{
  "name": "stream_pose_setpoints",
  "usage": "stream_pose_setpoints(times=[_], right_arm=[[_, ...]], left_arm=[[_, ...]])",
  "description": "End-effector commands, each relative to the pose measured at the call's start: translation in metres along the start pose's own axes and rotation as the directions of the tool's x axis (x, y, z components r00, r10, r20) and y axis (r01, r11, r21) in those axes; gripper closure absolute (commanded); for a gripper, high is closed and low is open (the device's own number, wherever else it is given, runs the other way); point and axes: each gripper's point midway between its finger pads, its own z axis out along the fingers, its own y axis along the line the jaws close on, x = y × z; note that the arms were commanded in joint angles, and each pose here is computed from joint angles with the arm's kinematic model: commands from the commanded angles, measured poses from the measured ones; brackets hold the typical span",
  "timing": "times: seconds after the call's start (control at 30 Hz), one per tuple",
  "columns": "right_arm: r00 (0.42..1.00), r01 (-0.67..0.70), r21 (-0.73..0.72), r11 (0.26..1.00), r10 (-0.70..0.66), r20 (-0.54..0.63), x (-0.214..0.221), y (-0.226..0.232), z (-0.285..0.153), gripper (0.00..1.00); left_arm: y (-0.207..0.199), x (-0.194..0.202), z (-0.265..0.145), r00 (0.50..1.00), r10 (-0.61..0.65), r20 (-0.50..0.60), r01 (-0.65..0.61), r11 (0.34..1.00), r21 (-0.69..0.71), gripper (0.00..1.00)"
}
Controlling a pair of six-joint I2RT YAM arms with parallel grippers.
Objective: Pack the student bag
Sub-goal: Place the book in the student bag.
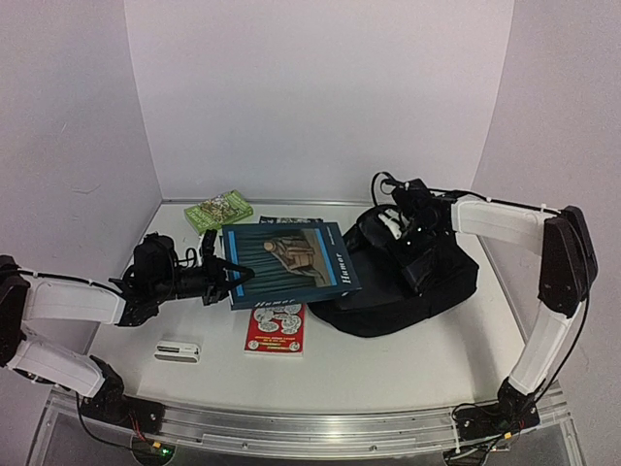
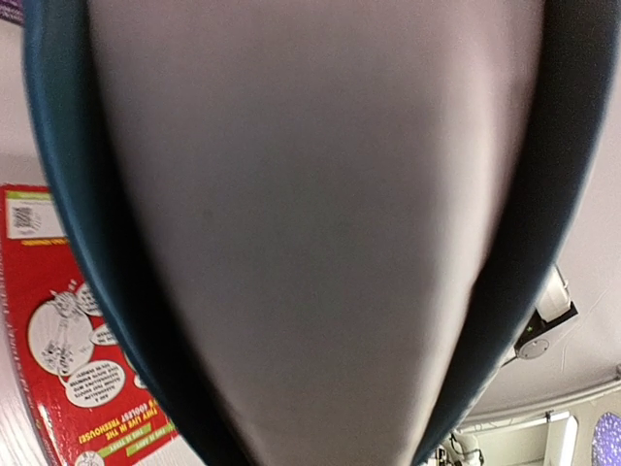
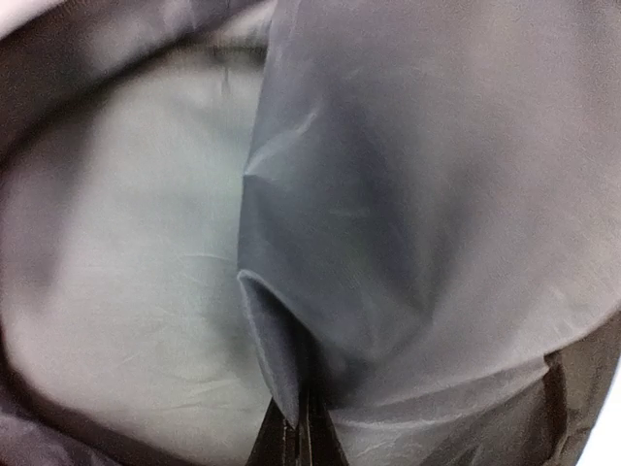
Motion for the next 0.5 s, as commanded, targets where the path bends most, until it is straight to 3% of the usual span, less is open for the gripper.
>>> stream_pose_setpoints(times=[0.0,0.23,0.47], right_arm=[[0.978,-0.082,-0.05,0.995,0.09,0.188,-0.053,-0.002,-0.049,1.0],[0.97,-0.096,-0.137,0.986,0.124,0.208,-0.06,0.01,-0.057,1.0],[0.976,-0.077,-0.21,0.975,0.117,0.183,-0.049,0.026,-0.052,1.0]], left_arm=[[-0.013,0.005,0.005,0.999,0.036,-0.039,-0.033,0.998,0.061,0.95],[0.006,0.005,0.034,0.99,-0.082,-0.114,0.088,0.995,0.041,0.98],[0.008,-0.005,0.071,0.969,-0.182,-0.166,0.207,0.966,0.153,0.98]])
